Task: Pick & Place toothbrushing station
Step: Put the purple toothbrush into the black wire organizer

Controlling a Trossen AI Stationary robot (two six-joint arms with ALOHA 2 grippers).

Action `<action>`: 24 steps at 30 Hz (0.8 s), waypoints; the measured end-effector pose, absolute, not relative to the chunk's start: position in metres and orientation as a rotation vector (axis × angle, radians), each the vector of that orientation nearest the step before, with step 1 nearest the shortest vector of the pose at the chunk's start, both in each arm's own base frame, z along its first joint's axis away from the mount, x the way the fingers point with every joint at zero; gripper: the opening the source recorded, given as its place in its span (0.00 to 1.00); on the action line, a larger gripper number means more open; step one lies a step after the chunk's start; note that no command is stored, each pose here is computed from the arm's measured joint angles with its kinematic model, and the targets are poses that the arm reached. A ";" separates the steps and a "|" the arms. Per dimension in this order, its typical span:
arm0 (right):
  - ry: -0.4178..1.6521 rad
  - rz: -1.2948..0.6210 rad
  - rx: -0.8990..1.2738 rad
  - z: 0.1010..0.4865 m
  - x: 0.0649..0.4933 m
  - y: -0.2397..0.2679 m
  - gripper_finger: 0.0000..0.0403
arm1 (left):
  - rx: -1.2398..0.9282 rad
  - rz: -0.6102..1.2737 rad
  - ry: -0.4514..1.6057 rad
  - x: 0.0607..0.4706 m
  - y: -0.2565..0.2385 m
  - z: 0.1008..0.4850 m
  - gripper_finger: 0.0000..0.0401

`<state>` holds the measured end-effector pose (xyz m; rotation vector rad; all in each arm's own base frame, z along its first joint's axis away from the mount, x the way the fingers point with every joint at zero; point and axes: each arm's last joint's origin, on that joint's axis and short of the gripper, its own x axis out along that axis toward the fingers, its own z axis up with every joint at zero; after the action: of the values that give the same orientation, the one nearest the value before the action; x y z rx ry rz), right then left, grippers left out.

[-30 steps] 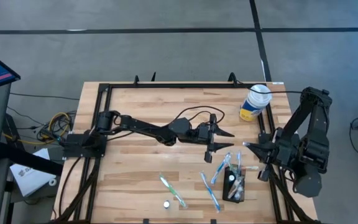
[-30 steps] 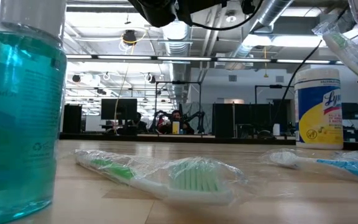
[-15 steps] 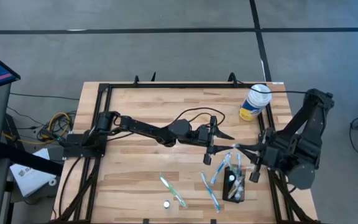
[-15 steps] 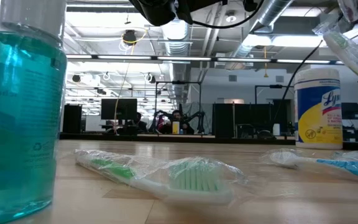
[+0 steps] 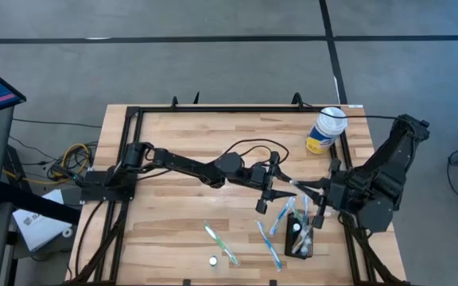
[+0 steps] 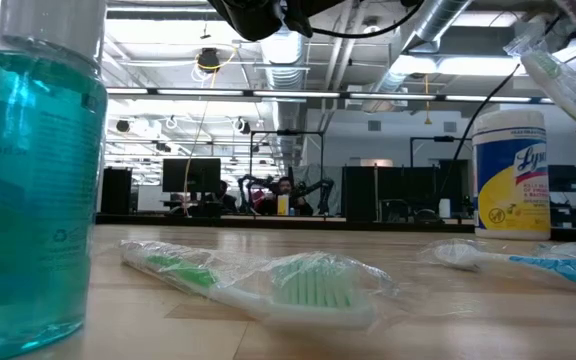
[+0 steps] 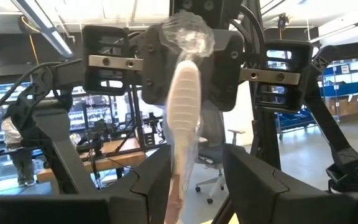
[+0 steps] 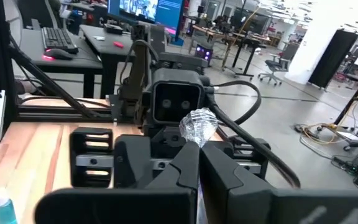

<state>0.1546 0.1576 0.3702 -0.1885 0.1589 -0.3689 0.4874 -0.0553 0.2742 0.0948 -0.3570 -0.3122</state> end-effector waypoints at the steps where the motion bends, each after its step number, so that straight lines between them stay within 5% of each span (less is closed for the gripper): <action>1: 0.159 -0.369 -0.188 0.370 0.155 0.158 0.00 | 0.095 -0.312 -0.358 0.487 -0.055 0.274 0.34; 6: 0.159 -0.369 -0.189 0.370 0.155 0.158 0.00 | 0.093 -0.298 -0.364 0.487 -0.055 0.275 0.26; 13: 0.172 -0.360 -0.207 0.369 0.154 0.157 0.00 | 0.091 -0.291 -0.366 0.487 -0.054 0.275 0.03; 18: 0.182 -0.329 -0.237 0.368 0.153 0.159 0.03 | 0.092 -0.293 -0.364 0.487 -0.054 0.274 0.02; 24: 0.160 -0.280 -0.217 0.376 0.139 0.158 0.20 | 0.090 -0.293 -0.369 0.487 -0.054 0.275 0.01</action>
<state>0.1389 0.1580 0.3757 -0.2174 0.1598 -0.2800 0.4869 -0.0543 0.2747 0.0896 -0.3694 -0.2933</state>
